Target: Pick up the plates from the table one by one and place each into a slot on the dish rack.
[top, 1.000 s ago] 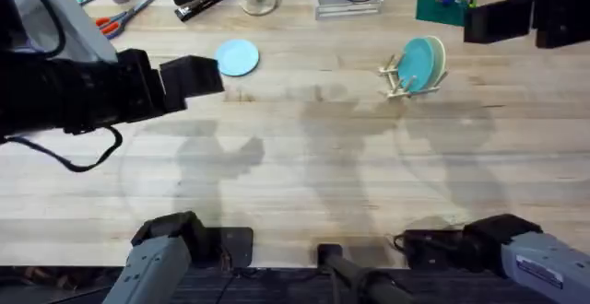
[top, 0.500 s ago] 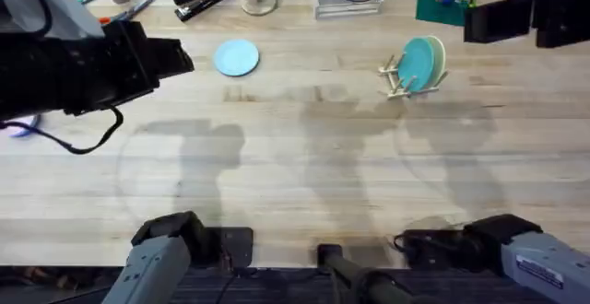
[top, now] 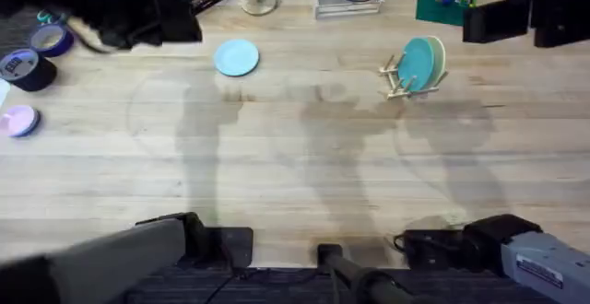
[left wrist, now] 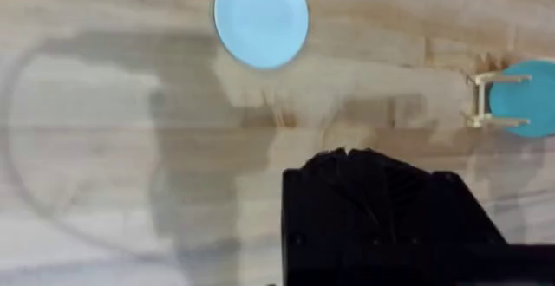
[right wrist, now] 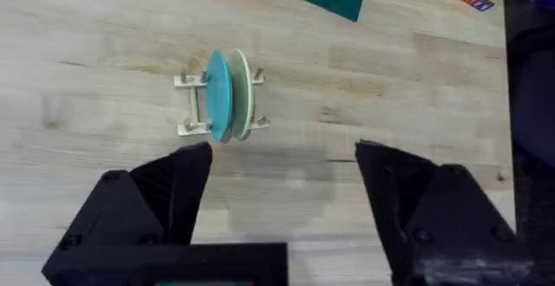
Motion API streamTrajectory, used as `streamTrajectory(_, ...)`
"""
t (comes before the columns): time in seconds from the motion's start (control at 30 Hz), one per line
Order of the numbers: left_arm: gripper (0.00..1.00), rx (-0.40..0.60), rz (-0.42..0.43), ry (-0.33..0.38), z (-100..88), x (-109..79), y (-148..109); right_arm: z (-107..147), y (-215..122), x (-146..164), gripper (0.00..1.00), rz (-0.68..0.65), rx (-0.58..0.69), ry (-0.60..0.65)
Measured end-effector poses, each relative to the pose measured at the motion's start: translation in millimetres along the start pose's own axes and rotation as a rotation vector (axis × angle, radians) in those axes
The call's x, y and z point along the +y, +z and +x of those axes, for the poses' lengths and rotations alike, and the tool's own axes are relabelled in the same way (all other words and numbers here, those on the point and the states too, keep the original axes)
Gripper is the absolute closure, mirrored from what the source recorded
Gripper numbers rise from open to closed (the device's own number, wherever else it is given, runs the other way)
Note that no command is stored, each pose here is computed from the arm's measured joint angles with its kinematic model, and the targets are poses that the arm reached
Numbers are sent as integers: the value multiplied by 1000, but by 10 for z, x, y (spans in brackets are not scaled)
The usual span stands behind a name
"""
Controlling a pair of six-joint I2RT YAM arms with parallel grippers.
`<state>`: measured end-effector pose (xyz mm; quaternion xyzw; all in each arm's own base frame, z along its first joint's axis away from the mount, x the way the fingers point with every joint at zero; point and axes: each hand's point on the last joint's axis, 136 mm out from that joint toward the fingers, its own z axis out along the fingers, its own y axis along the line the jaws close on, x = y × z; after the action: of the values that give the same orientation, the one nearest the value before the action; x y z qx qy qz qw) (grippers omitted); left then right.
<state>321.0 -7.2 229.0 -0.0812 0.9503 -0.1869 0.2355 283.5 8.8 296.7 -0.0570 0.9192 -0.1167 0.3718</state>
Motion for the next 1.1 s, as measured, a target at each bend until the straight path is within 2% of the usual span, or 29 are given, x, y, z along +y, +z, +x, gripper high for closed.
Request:
streamTrajectory(0.1, 962, -3, 10, 17, -211, 12, 149, 2, 29, 10, 7, 0, 9, -3)
streamTrajectory(0.17, 962, 13, 33, 10, -288, 34, 277, 3, 43, 15, 6, 0, 13, -5)
streamTrajectory(0.43, 962, 119, 135, -78, -327, 239, 829, 3, 46, 16, 7, 0, 14, -5)
streamTrajectory(0.6, 962, 118, 158, -82, -399, 323, 1038, -11, 46, 16, 7, 0, 8, -3)
streamTrajectory(0.9, 962, 61, 172, -56, -557, 343, 1116, -19, 47, 16, 7, 0, 5, -4)
streamTrajectory(1.1, 961, 56, 159, -88, -562, 467, 1070, -20, 47, 16, 7, 0, 4, -4)
